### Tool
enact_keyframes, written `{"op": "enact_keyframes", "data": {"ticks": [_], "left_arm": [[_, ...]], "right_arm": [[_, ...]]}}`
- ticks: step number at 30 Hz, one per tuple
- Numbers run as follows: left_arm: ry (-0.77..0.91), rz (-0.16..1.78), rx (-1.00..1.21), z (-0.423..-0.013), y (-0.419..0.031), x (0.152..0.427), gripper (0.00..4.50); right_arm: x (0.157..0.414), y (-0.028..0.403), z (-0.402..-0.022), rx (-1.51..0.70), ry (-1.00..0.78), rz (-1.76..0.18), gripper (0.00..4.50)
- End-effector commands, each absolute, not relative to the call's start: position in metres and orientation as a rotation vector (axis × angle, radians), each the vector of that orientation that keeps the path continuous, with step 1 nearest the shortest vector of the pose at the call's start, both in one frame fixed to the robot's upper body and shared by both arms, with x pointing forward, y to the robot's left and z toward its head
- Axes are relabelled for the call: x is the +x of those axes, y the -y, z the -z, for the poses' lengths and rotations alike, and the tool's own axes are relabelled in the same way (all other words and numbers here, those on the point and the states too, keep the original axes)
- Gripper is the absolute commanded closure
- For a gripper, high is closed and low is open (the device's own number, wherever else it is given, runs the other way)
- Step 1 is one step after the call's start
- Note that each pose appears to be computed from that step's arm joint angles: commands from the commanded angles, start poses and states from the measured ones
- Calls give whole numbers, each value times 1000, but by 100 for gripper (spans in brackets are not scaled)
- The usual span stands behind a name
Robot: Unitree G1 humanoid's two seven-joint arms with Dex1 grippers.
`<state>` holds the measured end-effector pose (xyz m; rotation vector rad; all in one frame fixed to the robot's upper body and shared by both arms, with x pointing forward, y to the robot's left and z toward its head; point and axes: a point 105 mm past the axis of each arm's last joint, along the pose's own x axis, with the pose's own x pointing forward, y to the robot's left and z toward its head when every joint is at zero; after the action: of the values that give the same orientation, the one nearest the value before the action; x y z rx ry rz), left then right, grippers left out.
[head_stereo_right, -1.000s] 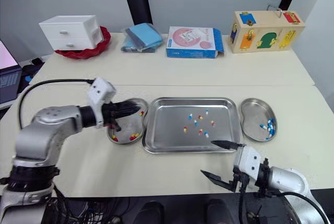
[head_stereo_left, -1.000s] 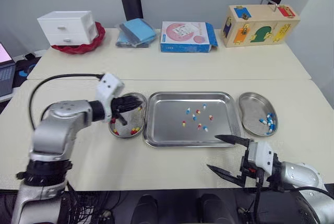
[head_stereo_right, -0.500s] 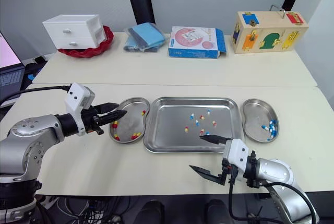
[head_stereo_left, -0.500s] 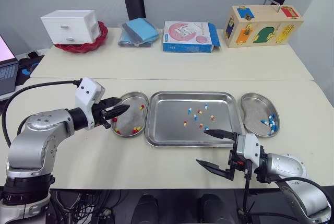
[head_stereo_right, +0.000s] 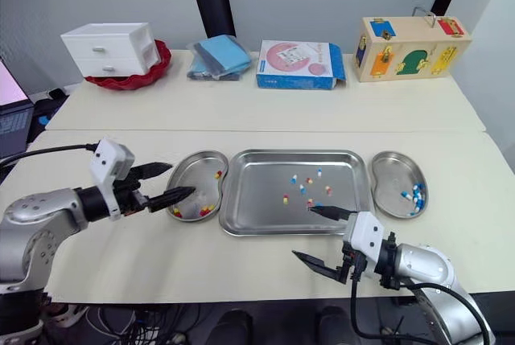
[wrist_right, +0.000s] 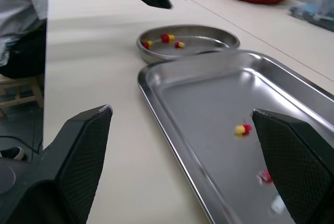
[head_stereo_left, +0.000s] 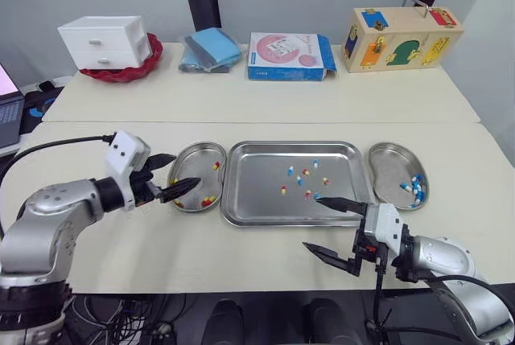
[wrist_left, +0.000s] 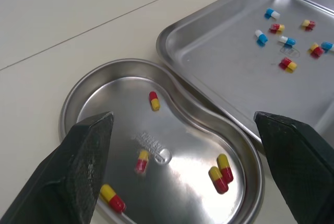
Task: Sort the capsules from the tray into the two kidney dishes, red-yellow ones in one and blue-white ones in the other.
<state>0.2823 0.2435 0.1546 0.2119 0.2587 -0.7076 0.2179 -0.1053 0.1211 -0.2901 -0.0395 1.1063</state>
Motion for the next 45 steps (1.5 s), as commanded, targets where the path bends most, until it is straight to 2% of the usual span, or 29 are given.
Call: {"op": "enact_keyframes", "data": {"ticks": [1,5,12,18,22,28,38,45], "left_arm": [[-216,709,257,-165,-259,264,5],[-254,667,228,-150,-278,242,5],[-372,522,181,-105,-309,199,5],[-426,485,140,-89,-313,180,5],[-427,487,121,-84,-311,174,5],[-419,497,123,-81,-308,172,5],[-374,552,129,-97,-279,187,5],[-374,586,132,-101,-270,193,5]], "right_arm": [[215,118,-135,-325,70,-1042,0],[211,145,-135,-357,21,-965,0],[193,219,-126,-462,-160,-851,0],[195,280,-128,-488,-252,-732,0],[202,305,-130,-467,-289,-686,0],[203,303,-129,-496,-302,-729,0],[198,285,-131,-526,-299,-775,0],[190,226,-141,-500,-172,-916,0]]}}
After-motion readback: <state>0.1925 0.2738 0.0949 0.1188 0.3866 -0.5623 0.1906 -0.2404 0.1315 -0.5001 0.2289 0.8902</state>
